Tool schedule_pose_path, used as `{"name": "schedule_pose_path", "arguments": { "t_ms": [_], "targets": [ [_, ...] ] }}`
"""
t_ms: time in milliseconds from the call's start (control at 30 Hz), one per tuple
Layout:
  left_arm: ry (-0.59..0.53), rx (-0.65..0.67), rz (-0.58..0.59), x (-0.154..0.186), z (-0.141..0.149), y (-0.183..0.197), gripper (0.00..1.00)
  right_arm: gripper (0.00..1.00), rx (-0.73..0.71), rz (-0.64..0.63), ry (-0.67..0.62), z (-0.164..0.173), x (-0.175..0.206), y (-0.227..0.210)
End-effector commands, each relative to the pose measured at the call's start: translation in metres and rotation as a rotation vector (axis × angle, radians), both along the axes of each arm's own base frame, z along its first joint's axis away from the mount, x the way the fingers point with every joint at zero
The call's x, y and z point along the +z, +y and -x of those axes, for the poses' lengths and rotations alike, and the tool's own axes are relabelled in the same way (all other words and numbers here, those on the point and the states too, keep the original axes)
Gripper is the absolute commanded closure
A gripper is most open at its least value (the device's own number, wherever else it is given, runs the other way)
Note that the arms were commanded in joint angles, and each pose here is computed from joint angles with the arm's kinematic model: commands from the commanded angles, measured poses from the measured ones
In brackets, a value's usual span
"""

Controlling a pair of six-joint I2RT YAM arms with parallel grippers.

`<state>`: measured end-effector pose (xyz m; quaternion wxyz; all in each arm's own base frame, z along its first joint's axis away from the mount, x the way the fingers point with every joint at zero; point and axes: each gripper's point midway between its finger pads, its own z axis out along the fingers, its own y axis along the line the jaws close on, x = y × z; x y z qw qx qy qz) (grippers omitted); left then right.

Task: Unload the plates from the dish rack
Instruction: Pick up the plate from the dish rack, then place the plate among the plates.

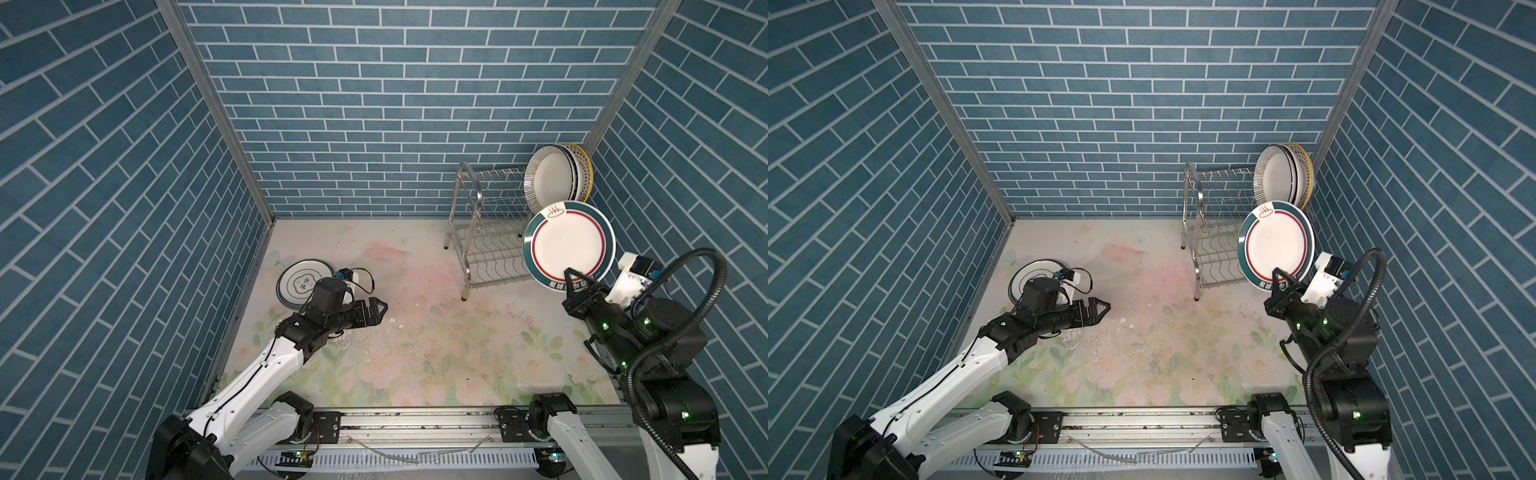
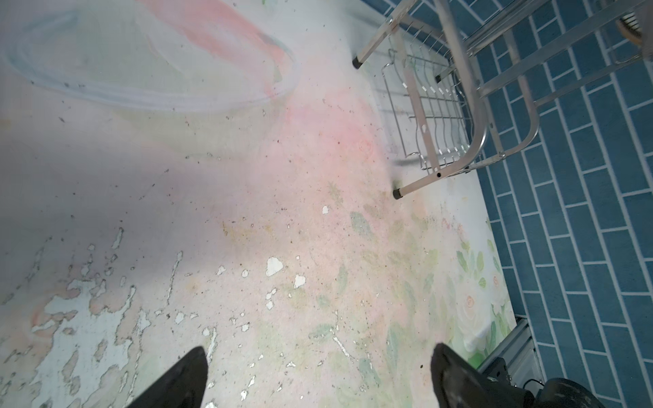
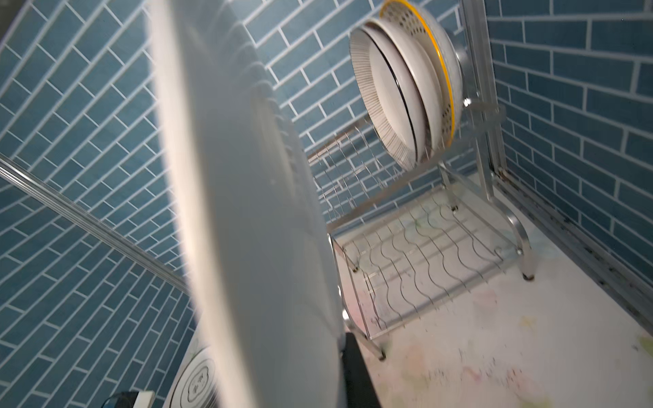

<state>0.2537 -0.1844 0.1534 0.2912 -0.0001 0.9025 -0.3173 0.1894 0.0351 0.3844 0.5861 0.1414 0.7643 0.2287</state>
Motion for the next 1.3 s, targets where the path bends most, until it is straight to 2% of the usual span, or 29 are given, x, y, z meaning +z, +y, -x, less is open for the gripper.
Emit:
{"name": "schedule_pose_path", "arguments": {
  "t_ms": [0, 133, 267, 433, 633, 967, 1267],
  "targets": [
    [0.014, -0.011, 0.031, -0.014, -0.002, -0.007, 0.01, 1.00, 0.015, -0.020, 0.154, 0.014, -0.058, 0.003],
    [0.039, -0.006, 0.040, -0.032, -0.001, -0.009, 0.01, 1.00, 0.062, -0.055, 0.307, 0.023, -0.125, 0.013],
    [0.051, -0.003, 0.029, -0.044, 0.003, -0.007, 0.01, 1.00, 0.113, -0.135, 0.397, 0.025, -0.176, 0.027],
    [0.050, -0.016, 0.036, -0.050, 0.003, -0.010, 0.01, 1.00, 0.234, -0.286, 0.474, 0.012, -0.209, 0.058],
    [0.060, -0.050, 0.084, -0.058, -0.001, -0.024, 0.01, 1.00, 0.351, -0.400, 0.513, -0.005, -0.215, 0.085],
    [0.052, -0.073, 0.116, -0.059, -0.007, -0.037, 0.01, 1.00, 0.478, -0.271, 0.568, -0.028, -0.220, 0.137],
    [0.009, -0.105, 0.172, -0.050, -0.010, -0.045, 0.01, 1.00, 0.585, -0.298, 0.553, -0.064, -0.214, 0.198]
  ]
}}
